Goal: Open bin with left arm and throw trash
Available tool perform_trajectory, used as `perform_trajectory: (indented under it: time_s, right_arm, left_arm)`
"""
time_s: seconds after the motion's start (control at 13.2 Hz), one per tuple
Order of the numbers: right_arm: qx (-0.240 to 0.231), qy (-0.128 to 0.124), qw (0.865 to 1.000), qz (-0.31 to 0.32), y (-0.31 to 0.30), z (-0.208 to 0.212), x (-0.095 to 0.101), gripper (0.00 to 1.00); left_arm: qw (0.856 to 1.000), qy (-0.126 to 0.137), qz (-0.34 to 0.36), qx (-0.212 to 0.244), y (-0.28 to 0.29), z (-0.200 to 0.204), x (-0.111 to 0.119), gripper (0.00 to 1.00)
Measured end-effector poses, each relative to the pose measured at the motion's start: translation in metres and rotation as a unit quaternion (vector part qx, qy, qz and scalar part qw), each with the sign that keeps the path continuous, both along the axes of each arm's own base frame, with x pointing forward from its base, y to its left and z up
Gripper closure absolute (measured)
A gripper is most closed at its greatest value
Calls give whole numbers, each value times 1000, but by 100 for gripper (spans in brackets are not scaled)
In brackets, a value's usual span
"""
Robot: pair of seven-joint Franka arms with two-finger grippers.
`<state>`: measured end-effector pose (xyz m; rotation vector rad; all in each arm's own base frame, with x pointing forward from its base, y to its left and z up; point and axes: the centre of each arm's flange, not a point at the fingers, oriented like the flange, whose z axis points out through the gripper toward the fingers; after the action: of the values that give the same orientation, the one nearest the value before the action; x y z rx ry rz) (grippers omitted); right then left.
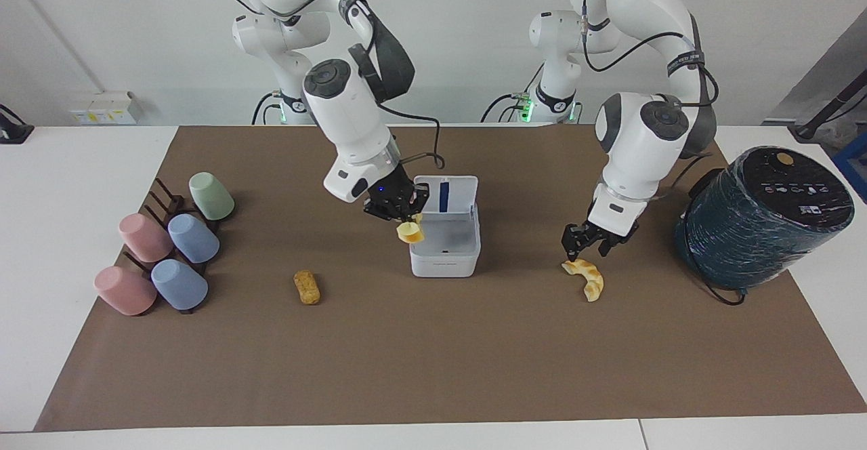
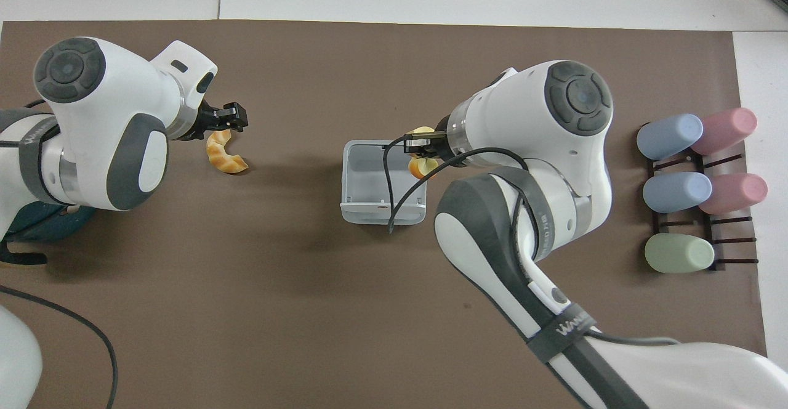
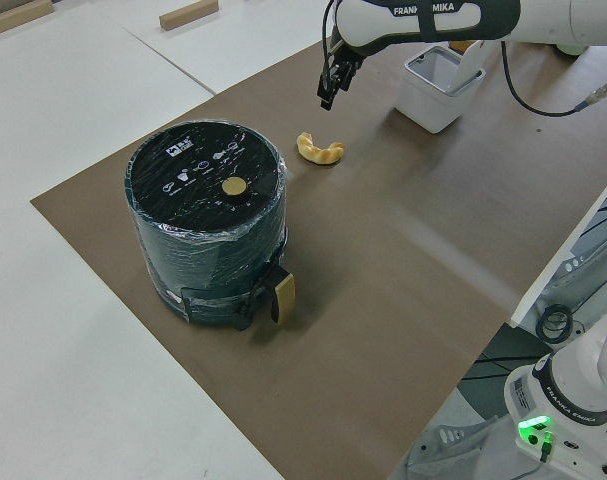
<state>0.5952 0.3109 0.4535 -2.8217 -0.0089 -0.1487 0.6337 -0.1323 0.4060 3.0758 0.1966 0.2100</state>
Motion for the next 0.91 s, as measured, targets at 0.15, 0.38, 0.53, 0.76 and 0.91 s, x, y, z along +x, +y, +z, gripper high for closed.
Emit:
perform_trajectory:
  time_s: [0.15,0.38,0.53,0.76,0.91]
  right_arm:
    - [2,8,1000,-1,22,-12,-8,93]
    - [-1,19,1000,7,34,-25,-14,93]
    - [-3,22,1000,6,34,-28,-15,93]
    - [-2,21,1000,8,37,-33,-18,85]
    - [0,18,1000,10,44,-37,-22,60]
  left_arm:
    - [1000,-4,1,12,15,-29,6,26]
    - [1000,-15,5,11,25,-70,12,26]
    - [1000,-14,4,9,26,-89,8,27]
    - [1000,-8,3,10,26,-105,0,35]
    - [1000,-7,2,10,25,-106,-1,62]
